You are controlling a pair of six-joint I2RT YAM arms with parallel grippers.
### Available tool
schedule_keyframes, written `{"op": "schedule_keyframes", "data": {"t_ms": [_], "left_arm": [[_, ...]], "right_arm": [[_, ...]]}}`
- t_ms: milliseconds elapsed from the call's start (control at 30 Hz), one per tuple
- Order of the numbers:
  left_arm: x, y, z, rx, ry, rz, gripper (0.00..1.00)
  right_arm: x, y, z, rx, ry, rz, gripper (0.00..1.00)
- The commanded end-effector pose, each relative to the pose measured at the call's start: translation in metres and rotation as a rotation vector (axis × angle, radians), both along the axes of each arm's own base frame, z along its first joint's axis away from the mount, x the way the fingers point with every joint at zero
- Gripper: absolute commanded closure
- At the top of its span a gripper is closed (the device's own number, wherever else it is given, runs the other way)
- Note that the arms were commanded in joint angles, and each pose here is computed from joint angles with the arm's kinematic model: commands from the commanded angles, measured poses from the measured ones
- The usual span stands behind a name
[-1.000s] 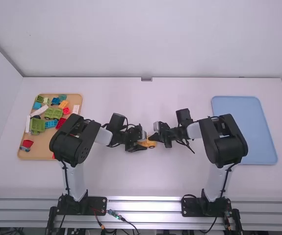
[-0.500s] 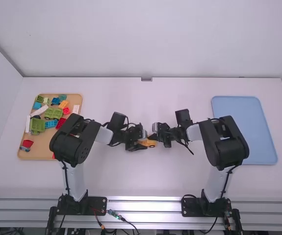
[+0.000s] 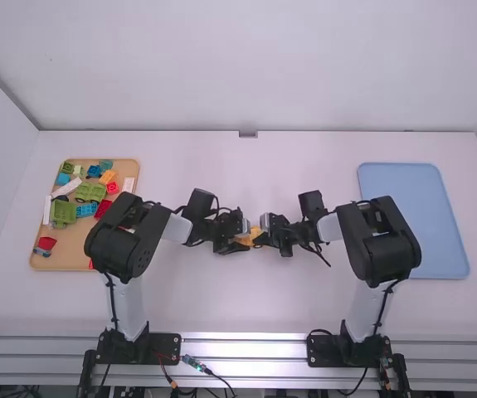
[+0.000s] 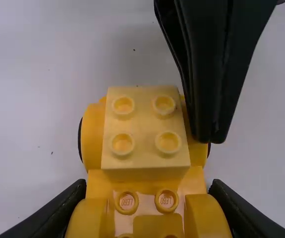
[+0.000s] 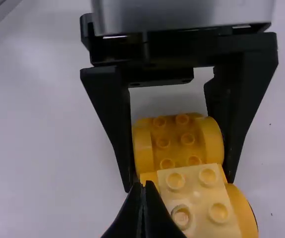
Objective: Assemble lego blocks to make yellow taxi
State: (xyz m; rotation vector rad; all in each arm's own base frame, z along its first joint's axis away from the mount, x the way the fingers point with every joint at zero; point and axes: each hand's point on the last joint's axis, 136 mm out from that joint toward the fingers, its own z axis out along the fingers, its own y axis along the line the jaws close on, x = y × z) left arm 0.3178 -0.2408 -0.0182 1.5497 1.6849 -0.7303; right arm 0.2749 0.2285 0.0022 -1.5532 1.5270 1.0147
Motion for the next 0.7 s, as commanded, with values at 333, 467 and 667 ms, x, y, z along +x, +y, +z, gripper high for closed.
{"op": "schedule_keyframes", "data": {"t_ms": [333, 467, 667], "left_arm": [[-0.018, 0.026, -0.047, 0.155, 0.043, 0.046, 0.89], [-0.023, 0.026, -0.048, 0.158, 0.025, 0.012, 0.9], [-0.025, 0.026, -0.049, 0.161, 0.037, 0.008, 0.88]], "right_arm": [[0.029, -0.027, 0.075, 0.101, -0.15, -0.041, 1.0], [0.029, -0.035, 0.09, 0.092, -0.191, -0.054, 1.0], [0.038, -0.045, 0.098, 0.088, -0.193, -0.106, 0.69]]}}
